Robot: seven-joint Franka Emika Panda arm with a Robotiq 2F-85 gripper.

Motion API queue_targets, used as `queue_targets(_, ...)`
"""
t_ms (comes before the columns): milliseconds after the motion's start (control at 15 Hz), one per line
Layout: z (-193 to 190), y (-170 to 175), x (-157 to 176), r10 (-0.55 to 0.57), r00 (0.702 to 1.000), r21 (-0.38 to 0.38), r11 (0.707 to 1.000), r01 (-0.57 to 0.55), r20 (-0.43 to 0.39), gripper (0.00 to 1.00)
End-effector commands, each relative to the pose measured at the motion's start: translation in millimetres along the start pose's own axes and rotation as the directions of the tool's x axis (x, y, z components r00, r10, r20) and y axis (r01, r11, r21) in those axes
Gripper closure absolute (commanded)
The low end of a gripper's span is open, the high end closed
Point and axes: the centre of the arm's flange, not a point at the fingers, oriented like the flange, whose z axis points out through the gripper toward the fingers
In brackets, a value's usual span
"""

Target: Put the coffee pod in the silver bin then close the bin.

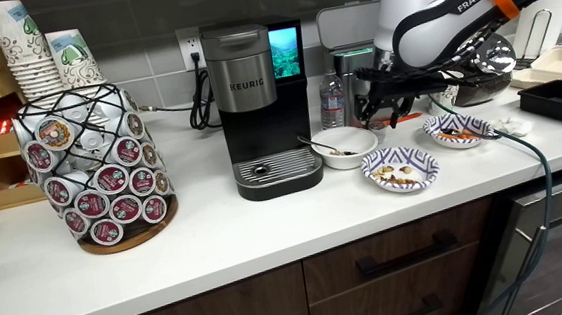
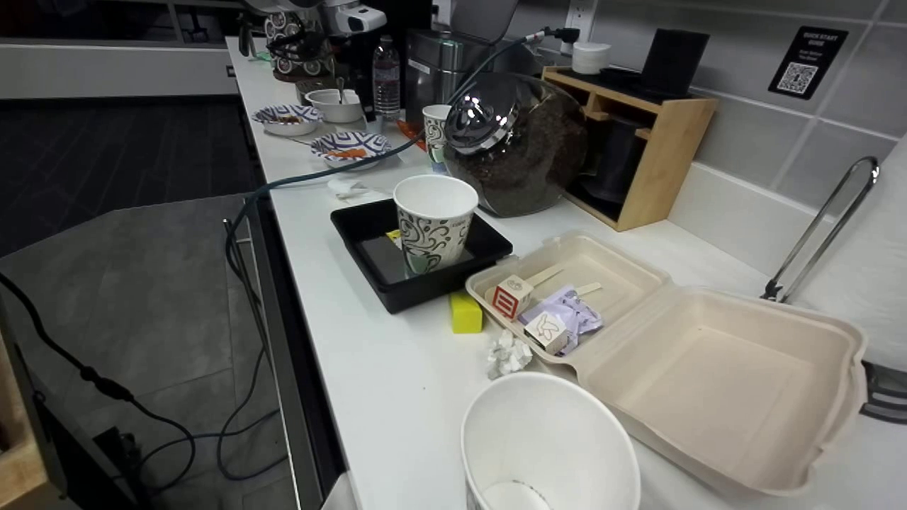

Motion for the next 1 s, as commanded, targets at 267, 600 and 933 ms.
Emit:
queue_targets(267, 3.1, -4.0, 3.0, -0.001, 1.000, 0.037, 0.999, 0.002, -0.019, 0.75)
queue_targets(600, -50.5, 7.8, -5.0, -0.046, 0.999, 0.049, 0.998, 0.047, -0.017, 0.76)
queue_targets(933, -126.7, 29.5, -10.1, -0.221, 0.972, 0.104, 0.971, 0.213, 0.074, 0.76)
